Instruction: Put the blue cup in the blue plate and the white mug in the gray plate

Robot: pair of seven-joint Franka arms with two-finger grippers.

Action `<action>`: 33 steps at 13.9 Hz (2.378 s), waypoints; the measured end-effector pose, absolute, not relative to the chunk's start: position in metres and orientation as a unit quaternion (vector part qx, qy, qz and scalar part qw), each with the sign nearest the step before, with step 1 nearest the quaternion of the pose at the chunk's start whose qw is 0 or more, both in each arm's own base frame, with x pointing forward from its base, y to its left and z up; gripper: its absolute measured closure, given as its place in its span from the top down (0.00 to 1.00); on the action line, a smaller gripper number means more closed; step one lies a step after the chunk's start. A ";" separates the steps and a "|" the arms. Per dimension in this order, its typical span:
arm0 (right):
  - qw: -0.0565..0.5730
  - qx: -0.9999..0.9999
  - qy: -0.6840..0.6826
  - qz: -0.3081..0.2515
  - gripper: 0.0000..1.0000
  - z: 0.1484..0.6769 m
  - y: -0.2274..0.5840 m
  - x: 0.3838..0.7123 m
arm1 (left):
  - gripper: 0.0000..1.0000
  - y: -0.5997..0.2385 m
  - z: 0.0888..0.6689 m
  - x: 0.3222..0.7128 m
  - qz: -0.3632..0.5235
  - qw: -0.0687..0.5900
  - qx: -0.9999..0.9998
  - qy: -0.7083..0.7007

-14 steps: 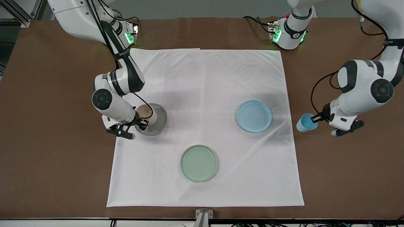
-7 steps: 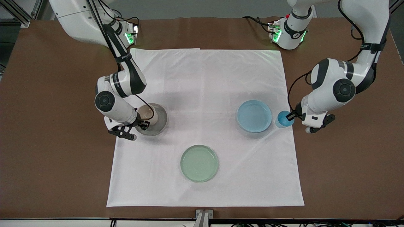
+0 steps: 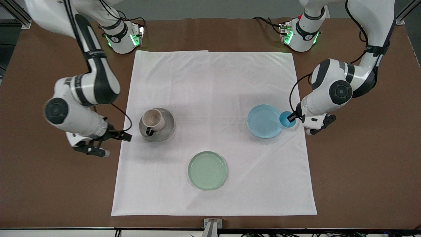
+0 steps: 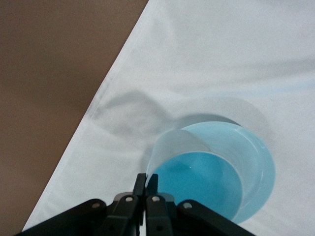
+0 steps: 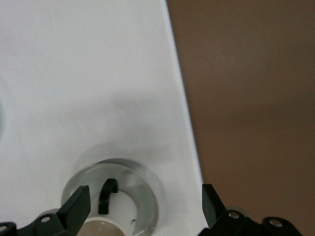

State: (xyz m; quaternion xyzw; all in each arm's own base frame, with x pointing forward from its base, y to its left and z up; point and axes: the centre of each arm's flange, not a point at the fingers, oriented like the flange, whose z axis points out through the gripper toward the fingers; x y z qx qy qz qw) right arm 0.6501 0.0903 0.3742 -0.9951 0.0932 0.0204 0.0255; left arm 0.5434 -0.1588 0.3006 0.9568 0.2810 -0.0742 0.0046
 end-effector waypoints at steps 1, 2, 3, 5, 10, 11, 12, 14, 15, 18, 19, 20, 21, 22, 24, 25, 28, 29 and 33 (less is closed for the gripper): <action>0.024 -0.997 0.077 0.018 1.00 0.387 0.055 0.653 | 0.03 -0.163 0.299 0.542 -0.073 0.006 0.956 0.284; 0.017 -0.998 0.065 0.021 1.00 0.396 0.022 0.653 | 0.03 -0.170 0.296 0.540 -0.074 0.007 0.955 0.288; 0.010 -0.998 0.060 0.028 1.00 0.407 0.000 0.650 | 0.03 -0.178 0.292 0.538 -0.073 0.008 0.954 0.290; 0.003 -0.997 0.060 0.054 1.00 0.439 -0.014 0.643 | 0.03 -0.194 0.283 0.535 -0.068 0.018 0.952 0.297; 0.003 -0.995 0.075 0.072 1.00 0.532 -0.043 0.632 | 0.07 -0.224 0.245 0.531 -0.070 0.043 0.946 0.313; 0.000 -0.995 0.074 0.066 1.00 0.542 -0.045 0.633 | 0.15 -0.225 0.243 0.531 -0.071 0.043 0.946 0.313; -0.002 -0.995 0.072 0.062 1.00 0.549 -0.044 0.633 | 0.26 -0.226 0.247 0.532 -0.067 0.046 0.947 0.312; -0.002 -0.995 0.072 0.064 1.00 0.554 -0.044 0.632 | 0.47 -0.228 0.272 0.542 -0.044 0.049 0.951 0.300; -0.002 -0.995 0.072 0.065 1.00 0.555 -0.044 0.631 | 0.58 -0.227 0.294 0.549 -0.024 0.036 0.959 0.281; 0.000 -0.995 0.069 0.070 1.00 0.560 -0.051 0.628 | 0.92 -0.215 0.390 0.573 0.014 -0.051 0.975 0.216; 0.002 -0.995 0.069 0.076 1.00 0.561 -0.056 0.625 | 0.98 -0.210 0.425 0.580 0.019 -0.064 0.978 0.195; 0.003 -0.995 0.065 0.078 1.00 0.565 -0.059 0.621 | 0.98 -0.204 0.458 0.586 0.022 -0.071 0.982 0.173; 0.005 -0.995 0.057 0.078 1.00 0.570 -0.061 0.617 | 1.00 -0.196 0.487 0.591 0.021 -0.077 0.985 0.151; 0.007 -0.996 0.050 0.078 1.00 0.575 -0.061 0.612 | 1.00 -0.182 0.512 0.596 0.022 -0.079 0.988 0.131; 0.010 -0.996 0.043 0.075 1.00 0.584 -0.059 0.599 | 1.00 -0.147 0.550 0.607 0.032 -0.074 0.992 0.096; 0.012 -0.996 0.040 0.072 1.00 0.589 -0.057 0.591 | 1.00 -0.132 0.565 0.608 0.035 -0.067 0.994 0.080; 0.018 -0.997 0.037 0.062 1.00 0.608 -0.054 0.561 | 1.00 -0.092 0.607 0.586 0.017 -0.027 0.999 0.039; 0.019 -0.997 0.036 0.058 1.00 0.615 -0.053 0.549 | 1.00 -0.075 0.620 0.574 0.011 -0.018 0.999 0.034; 0.023 -0.999 0.029 0.040 1.00 0.640 -0.048 0.508 | 1.00 -0.055 0.646 0.524 -0.006 -0.013 0.999 0.037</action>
